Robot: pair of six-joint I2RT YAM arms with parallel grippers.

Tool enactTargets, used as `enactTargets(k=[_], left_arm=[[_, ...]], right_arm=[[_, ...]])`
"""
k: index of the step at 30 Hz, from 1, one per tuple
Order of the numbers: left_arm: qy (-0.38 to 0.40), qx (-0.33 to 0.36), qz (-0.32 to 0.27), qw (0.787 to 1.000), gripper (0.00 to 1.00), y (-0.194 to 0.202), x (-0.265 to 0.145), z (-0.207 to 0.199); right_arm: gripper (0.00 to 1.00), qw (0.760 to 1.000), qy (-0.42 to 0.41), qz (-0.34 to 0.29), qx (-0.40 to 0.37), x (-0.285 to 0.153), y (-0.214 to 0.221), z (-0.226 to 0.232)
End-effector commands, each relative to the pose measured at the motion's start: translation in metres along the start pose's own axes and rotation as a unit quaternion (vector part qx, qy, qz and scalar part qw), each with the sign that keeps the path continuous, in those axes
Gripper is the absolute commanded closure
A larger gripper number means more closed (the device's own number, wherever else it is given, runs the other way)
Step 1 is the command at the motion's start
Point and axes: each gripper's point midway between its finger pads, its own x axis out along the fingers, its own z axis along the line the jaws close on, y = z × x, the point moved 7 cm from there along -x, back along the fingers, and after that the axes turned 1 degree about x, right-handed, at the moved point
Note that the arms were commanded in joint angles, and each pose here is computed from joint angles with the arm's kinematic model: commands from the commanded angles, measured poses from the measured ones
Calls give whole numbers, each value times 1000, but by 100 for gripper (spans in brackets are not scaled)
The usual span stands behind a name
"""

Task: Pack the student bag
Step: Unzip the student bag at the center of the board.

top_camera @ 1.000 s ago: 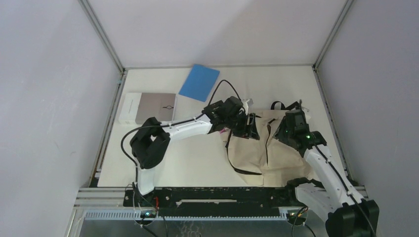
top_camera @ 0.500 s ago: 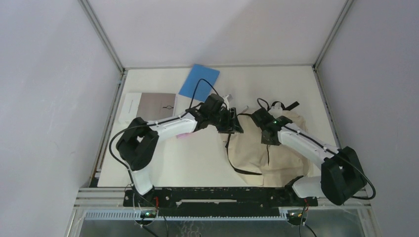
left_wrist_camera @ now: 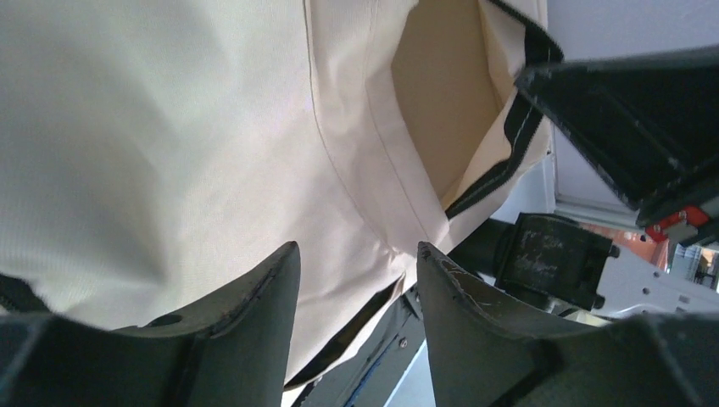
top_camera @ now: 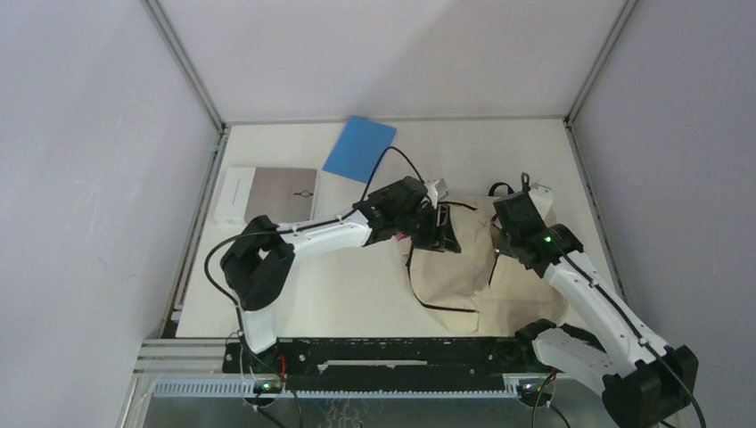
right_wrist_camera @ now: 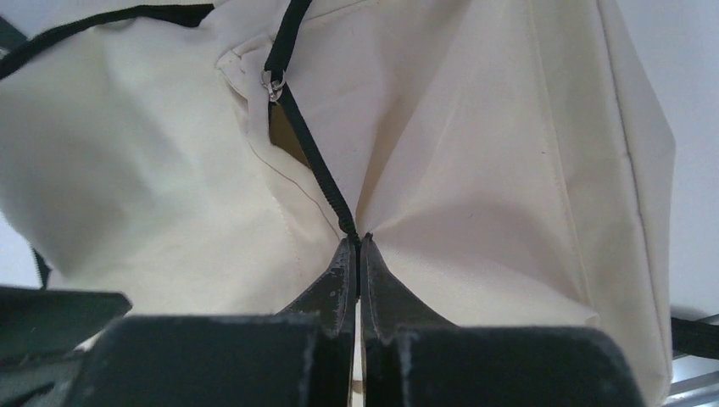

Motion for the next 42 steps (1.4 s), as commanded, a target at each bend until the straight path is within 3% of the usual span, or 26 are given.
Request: enactTargets(k=[1,6,17,27,32,37,38,42], left_arm=[[22,21,-25,999,43,-25,3,-25],[-3,17,-21,1000,43,-26,33,-29],[-137,19,-95,986,32,-54,74,-22],[-143,23,-97,985,31,-63,101,-28],[-171,27,-73,982,51,-60,112,-21],[-149,77,-56,984,95,-62,87,-28],[-141,89,-54,985,99,-65,79,-30],[-81,128,-37,988,100,-82,51,-29]], right_arm=[[100,997,-71,-10,21,-14,-12,4],[100,994,-100,17,36,-5,1,7],[100,992,-112,25,54,1,6,5],[100,991,-115,27,59,2,4,3],[100,991,-110,22,69,2,2,-2],[100,991,-101,17,86,4,-3,-8],[100,991,-98,16,90,5,-4,-10],[100,990,-94,17,99,8,-7,-13]])
